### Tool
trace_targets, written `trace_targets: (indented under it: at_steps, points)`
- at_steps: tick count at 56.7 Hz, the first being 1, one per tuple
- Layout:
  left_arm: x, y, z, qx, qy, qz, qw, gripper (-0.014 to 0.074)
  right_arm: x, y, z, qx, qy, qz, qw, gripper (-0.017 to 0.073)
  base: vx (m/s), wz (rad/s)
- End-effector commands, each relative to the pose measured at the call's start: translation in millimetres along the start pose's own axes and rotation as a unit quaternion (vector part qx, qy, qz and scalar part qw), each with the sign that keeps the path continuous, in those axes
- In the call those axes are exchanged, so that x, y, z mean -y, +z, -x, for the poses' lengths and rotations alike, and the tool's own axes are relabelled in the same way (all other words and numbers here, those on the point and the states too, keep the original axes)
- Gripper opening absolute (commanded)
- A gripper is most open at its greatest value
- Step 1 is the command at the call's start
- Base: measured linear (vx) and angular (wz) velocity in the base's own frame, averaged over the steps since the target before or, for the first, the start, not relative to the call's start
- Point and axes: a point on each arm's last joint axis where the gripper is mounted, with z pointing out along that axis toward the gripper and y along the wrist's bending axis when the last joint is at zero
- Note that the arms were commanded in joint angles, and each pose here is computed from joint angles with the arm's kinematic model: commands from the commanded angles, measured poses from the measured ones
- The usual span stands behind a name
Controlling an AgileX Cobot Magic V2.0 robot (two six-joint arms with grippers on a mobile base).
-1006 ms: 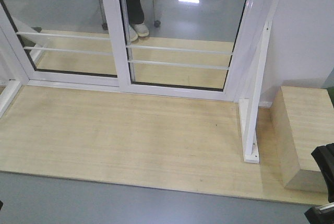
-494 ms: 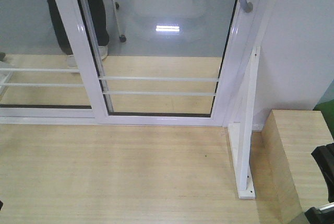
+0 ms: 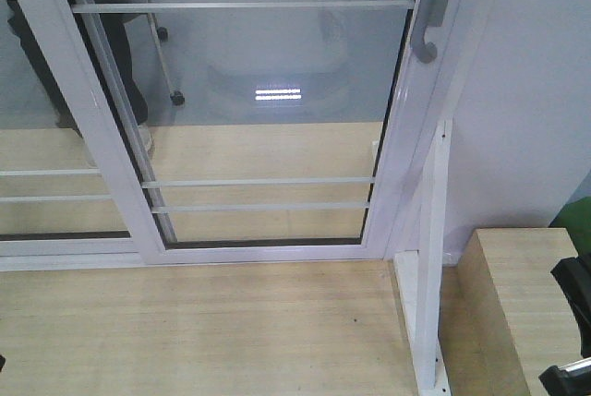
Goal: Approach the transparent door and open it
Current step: 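Stop the base in front of the door near its silver handle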
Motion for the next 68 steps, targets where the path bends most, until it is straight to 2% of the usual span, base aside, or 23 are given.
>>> trace_targets:
  at_steps: [1,68]
  points:
    - [0.3,-0.6,4.8,0.043,-0.007,-0.004,0.999,0.0003,-0.5,-1.4,7.9,0.050,-0.006,0.002,0.999,0.0001,0.22,-0.03]
    - [0.4,-0.8,5.3,0.045,-0.007,-0.004,0.999,0.0003,-0.3,0.1,6.6,0.037,-0.006,0.001,0.999,0.0001,0.09,-0.01]
